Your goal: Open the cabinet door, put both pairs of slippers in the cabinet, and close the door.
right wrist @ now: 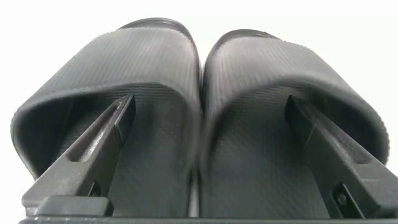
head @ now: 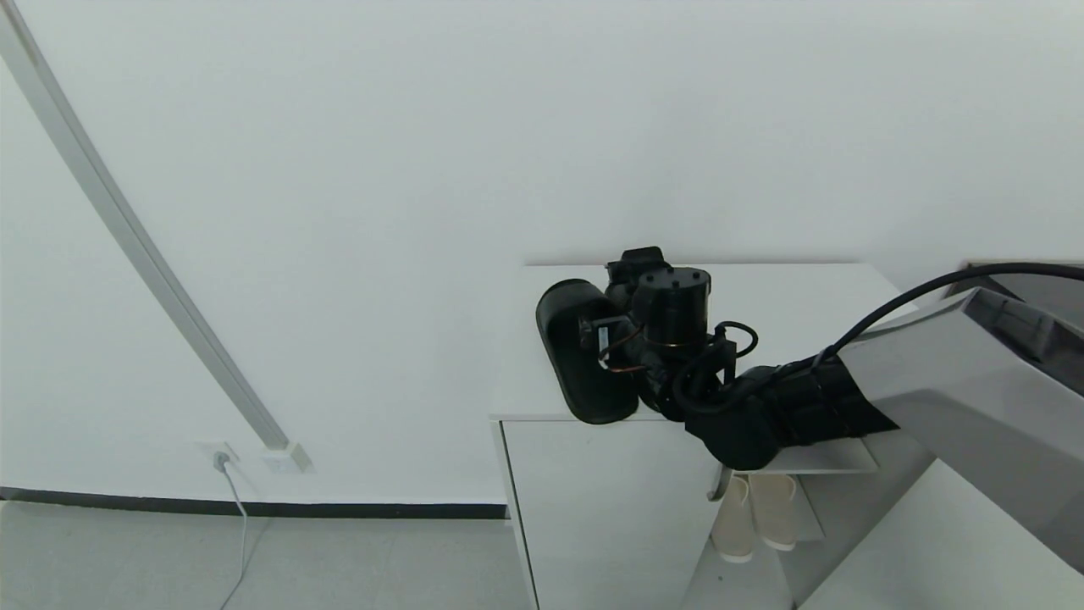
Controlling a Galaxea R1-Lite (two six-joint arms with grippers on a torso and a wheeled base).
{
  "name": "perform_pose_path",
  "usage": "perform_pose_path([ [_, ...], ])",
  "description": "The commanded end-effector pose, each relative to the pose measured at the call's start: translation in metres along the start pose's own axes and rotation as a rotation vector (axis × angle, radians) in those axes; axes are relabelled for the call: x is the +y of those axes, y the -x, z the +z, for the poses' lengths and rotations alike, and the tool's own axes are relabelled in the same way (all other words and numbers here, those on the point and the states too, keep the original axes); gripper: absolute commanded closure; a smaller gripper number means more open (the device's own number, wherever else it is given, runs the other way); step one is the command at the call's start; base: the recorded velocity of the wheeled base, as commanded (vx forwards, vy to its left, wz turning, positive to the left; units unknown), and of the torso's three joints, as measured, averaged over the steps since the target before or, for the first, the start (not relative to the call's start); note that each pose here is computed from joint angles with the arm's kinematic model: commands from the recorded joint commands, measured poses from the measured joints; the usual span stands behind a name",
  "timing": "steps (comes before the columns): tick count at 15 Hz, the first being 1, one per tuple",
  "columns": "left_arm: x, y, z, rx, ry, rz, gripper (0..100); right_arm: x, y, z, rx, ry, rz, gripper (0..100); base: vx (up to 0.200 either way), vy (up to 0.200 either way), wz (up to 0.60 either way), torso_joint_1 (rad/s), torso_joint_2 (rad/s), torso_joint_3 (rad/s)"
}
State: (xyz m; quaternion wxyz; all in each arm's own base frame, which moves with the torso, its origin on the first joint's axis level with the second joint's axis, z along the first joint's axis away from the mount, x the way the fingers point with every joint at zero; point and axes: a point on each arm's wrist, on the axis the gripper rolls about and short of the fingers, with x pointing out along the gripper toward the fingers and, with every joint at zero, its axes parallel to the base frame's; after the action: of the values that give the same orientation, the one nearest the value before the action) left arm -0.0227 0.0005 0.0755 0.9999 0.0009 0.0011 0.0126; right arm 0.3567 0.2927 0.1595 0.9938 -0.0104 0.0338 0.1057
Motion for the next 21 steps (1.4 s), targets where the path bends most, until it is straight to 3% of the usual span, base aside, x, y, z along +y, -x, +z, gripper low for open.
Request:
perform_pose_path([
  [1,0.0,0.0,0.0,-0.002,0.0,0.001,100,0.001,-0.01,0.0,-0.01,-0.006,-0.007,0,0.0,0.0,0.0,0.0,0.0,0.0],
  [8,0.0,0.0,0.0,0.001,0.0,0.001,100,0.001,-0.031,-0.003,-0.006,-0.005,-0.027,0,0.0,0.0,0.0,0.0,0.0,0.0],
  [9,0.0,0.0,0.0,0.001,0.0,0.001,100,0.001,-0.031,-0.003,-0.008,-0.007,-0.027,100,0.0,0.0,0.0,0.0,0.0,0.0],
  [16,0.0,0.0,0.0,-0.001,0.0,0.001,100,-0.004,-0.026,0.011,-0.033,-0.021,-0.034,100,0.0,0.0,0.0,0.0,0.0,0.0],
  [21,0.0,0.0,0.0,-0.001,0.0,0.001,100,-0.017,0.01,0.034,-0.029,-0.03,-0.023,100,0.0,0.0,0.0,0.0,0.0,0.0],
])
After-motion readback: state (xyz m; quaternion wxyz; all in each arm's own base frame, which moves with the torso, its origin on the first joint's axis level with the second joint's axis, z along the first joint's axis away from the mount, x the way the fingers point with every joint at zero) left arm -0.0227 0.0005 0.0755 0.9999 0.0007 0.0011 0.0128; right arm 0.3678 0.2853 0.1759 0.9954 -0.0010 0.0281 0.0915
